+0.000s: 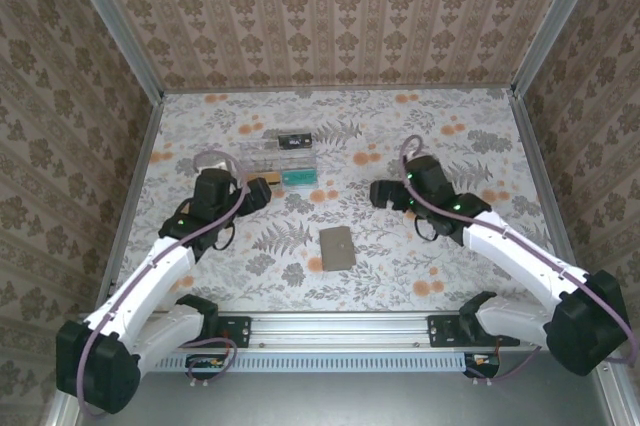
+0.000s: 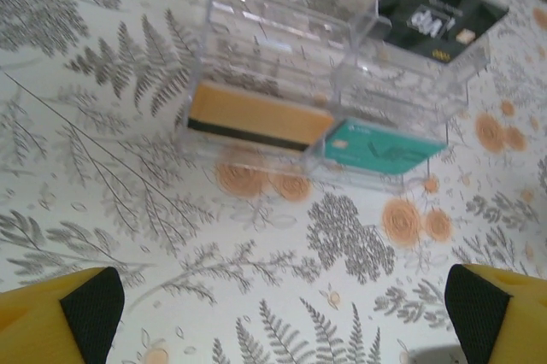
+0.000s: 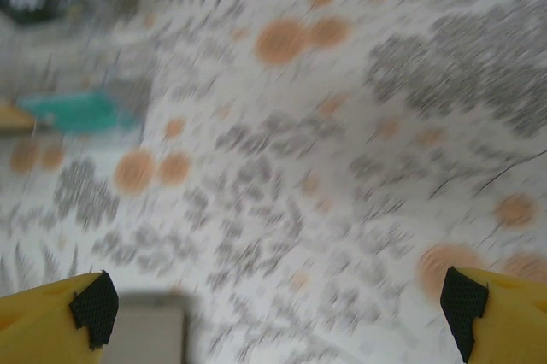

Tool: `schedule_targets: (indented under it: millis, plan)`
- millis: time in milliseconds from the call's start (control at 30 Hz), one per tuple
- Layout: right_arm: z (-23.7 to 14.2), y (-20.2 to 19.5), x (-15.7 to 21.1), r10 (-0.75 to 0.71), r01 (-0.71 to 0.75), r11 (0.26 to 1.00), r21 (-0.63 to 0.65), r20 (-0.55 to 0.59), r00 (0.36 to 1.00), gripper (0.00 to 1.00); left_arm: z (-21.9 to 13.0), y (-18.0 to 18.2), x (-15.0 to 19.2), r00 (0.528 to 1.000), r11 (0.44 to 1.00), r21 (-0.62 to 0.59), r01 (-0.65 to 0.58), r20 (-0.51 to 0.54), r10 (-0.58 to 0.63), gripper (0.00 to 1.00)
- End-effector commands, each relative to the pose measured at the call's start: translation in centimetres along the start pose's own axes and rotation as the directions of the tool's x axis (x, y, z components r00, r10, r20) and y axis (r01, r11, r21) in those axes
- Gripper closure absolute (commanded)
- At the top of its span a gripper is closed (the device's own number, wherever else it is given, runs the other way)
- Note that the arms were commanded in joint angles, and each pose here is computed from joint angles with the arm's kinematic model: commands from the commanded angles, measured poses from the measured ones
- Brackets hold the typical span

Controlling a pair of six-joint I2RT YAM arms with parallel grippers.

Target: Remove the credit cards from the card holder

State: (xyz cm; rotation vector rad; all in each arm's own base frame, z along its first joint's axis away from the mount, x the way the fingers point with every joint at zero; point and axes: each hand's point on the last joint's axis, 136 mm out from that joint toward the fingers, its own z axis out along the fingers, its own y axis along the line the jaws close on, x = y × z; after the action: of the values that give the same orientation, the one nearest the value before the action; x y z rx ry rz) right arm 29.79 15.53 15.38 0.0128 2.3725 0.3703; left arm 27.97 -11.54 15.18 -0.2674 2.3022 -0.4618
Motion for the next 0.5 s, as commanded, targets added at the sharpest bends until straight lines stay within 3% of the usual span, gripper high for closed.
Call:
schedule_targets:
  millis: [0, 300, 467]
  plan:
    - [-0.7, 1.0, 3.1, -0.068, 0.075, 0.994, 0.079, -0.088, 0.994, 0.04, -0.2, 0.8, 2.0, 0.999, 0.997, -0.065, 0.032, -0.032, -0.034, 0.0]
    - [1.3, 7.4, 9.9, -0.29, 0.321, 0.945, 0.055, -0.307, 0.906, 0.48, -1.4, 3.2, 4.9, 0.99, 0.98, -0.186, 0.071, -0.104, -0.091, 0.0]
    - [2.6, 9.4, 12.4, -0.329, 0.372, 0.928, 0.039, -0.389, 0.861, 0.53, -1.7, 2.6, 6.2, 0.988, 0.991, -0.107, 0.079, -0.126, -0.092, 0.0]
